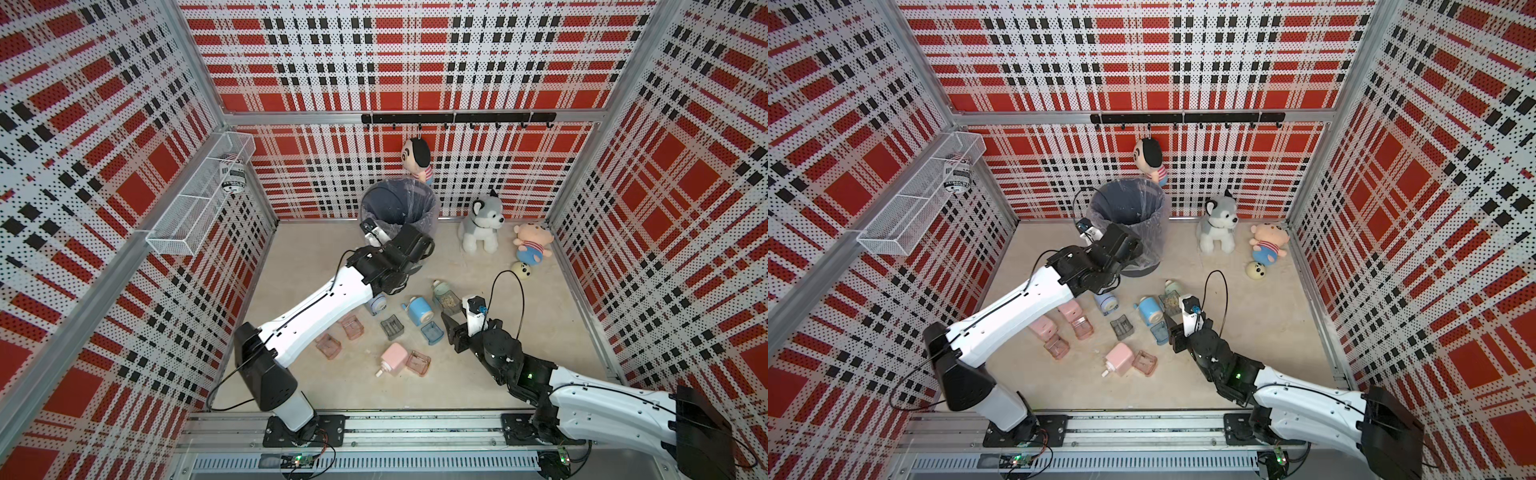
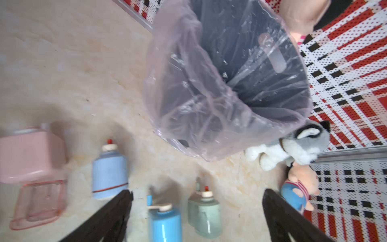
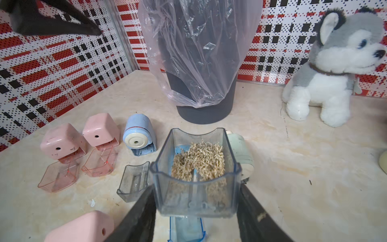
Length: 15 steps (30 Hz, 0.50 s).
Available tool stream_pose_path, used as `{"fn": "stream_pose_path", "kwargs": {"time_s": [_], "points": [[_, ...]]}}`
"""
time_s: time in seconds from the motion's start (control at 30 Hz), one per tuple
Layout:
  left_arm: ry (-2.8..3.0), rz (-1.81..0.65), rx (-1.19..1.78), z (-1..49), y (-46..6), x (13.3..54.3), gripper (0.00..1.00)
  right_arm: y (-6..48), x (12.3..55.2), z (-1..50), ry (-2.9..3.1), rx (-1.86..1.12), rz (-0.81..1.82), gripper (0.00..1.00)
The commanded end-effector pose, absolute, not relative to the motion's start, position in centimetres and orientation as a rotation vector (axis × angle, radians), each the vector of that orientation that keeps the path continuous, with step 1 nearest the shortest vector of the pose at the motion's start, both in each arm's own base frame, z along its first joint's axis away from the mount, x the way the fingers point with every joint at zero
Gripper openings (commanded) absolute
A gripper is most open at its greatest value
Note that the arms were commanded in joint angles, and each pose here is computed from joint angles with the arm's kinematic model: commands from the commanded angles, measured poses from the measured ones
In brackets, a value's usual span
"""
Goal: Take out the pencil sharpener tray and clean the shavings
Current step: Place the pencil sharpener at the center of the board, then pour the shavings into the trash bin.
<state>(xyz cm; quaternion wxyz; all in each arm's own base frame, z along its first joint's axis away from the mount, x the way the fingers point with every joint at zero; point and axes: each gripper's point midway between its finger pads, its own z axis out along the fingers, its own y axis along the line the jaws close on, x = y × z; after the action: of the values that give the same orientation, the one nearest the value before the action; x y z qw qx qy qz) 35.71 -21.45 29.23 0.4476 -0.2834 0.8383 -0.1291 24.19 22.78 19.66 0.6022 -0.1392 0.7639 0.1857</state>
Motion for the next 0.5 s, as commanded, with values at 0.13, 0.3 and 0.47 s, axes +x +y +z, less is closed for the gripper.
{"fn": "stream_pose_path", "kwargs": {"time_s": [0.13, 0.3, 0.47], "points": [[1.773, -0.42, -0.591, 32.5, -14.8, 33.5, 0.98, 25.6, 25.9, 23.3, 1.721, -0.3, 0.543, 0.45], [1.662, -0.446, -0.598, 31.2, -11.1, 31.4, 0.98, 27.8, 27.5, 25.6, 1.704, -0.32, 0.579, 0.45], [1.588, -0.433, -0.595, 29.2, -8.7, 30.0, 0.98, 29.4, 29.5, 28.3, 1.683, -0.311, 0.595, 0.45]]}}
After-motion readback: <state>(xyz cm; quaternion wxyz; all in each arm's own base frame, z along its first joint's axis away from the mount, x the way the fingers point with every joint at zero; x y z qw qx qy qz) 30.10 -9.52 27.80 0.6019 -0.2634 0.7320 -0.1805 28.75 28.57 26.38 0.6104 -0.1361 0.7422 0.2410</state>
